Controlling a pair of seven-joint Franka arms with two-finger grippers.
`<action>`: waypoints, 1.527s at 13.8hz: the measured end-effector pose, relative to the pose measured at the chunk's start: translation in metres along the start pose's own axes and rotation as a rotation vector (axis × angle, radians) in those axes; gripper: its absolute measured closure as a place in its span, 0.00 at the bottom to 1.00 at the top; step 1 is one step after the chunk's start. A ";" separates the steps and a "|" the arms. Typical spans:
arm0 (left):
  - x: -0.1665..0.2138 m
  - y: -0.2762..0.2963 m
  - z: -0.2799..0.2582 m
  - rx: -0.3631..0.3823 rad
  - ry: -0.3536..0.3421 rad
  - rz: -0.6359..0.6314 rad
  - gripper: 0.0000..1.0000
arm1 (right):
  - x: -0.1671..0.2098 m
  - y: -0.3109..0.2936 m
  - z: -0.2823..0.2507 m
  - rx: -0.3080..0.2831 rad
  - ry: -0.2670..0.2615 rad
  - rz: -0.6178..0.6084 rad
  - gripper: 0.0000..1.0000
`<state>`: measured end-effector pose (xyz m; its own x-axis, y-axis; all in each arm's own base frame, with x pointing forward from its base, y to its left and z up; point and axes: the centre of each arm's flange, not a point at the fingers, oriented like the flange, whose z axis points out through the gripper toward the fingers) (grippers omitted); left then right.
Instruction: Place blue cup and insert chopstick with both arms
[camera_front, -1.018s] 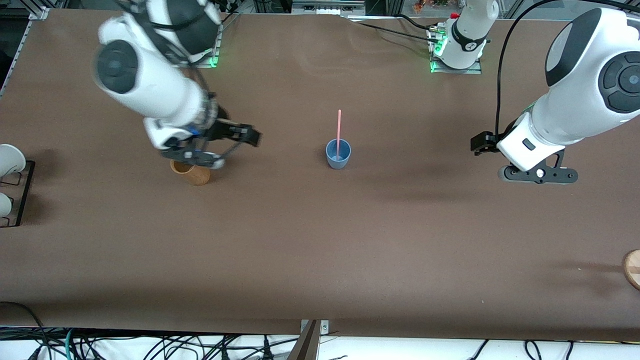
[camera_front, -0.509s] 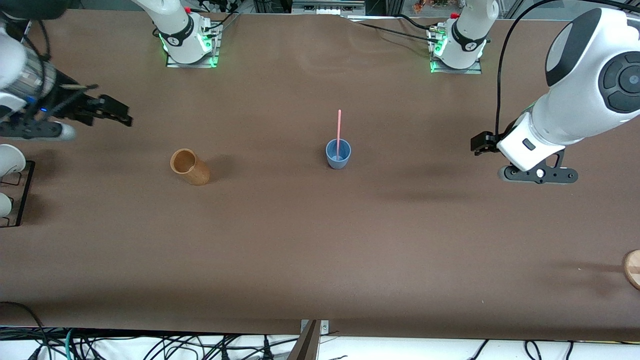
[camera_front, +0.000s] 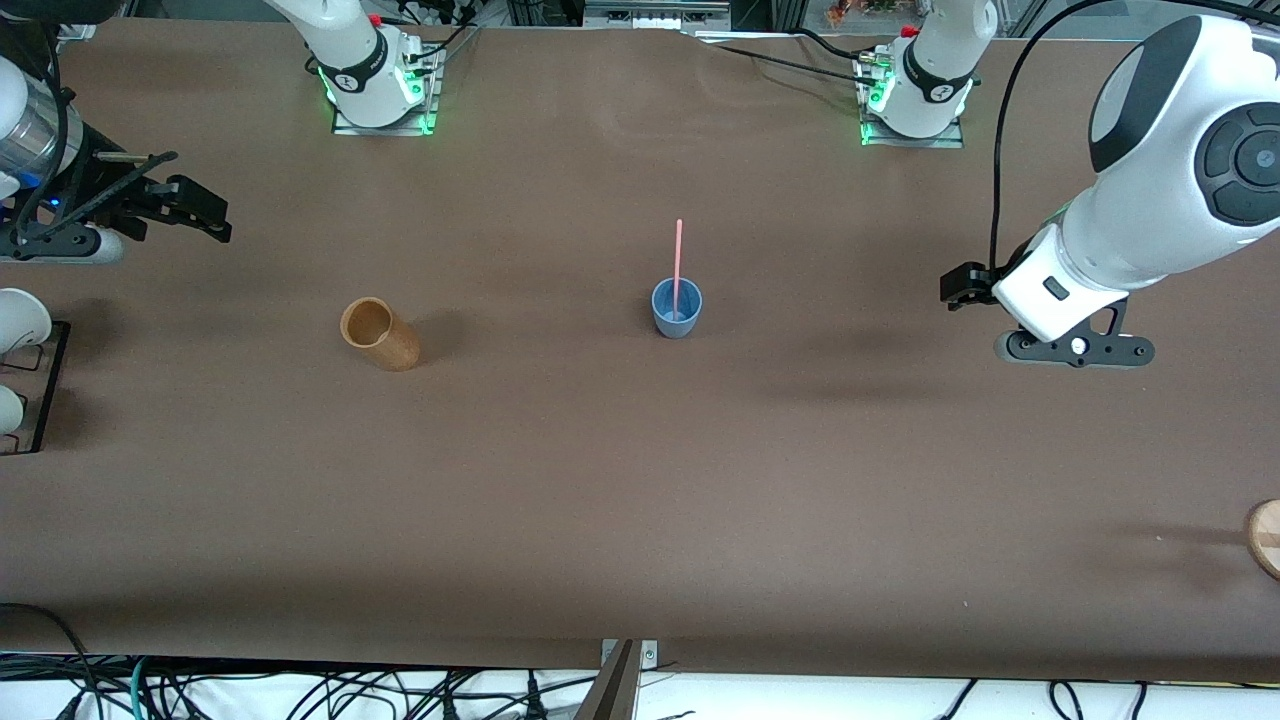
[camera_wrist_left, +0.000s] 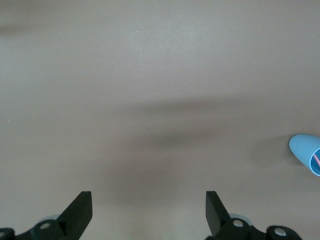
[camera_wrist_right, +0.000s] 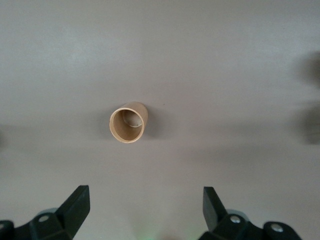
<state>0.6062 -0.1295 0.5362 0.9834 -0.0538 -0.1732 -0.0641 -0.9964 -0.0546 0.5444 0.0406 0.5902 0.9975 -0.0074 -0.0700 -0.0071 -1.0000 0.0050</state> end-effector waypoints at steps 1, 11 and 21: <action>0.000 0.002 0.000 0.000 0.000 0.003 0.00 | 0.000 -0.001 0.000 0.000 0.000 -0.003 0.00; 0.001 -0.004 -0.011 -0.007 0.023 -0.008 0.00 | 0.003 -0.020 -0.010 -0.002 0.021 -0.035 0.00; -0.016 -0.048 -0.078 -0.096 0.150 -0.051 0.00 | 0.005 -0.026 -0.012 -0.004 0.017 -0.045 0.00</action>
<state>0.6072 -0.0861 0.6179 0.9997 -0.0054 -0.0240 -0.0045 -0.9994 0.0354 0.5507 0.0669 0.6020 0.9979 0.0380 -0.0533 0.0384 -0.9992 0.0066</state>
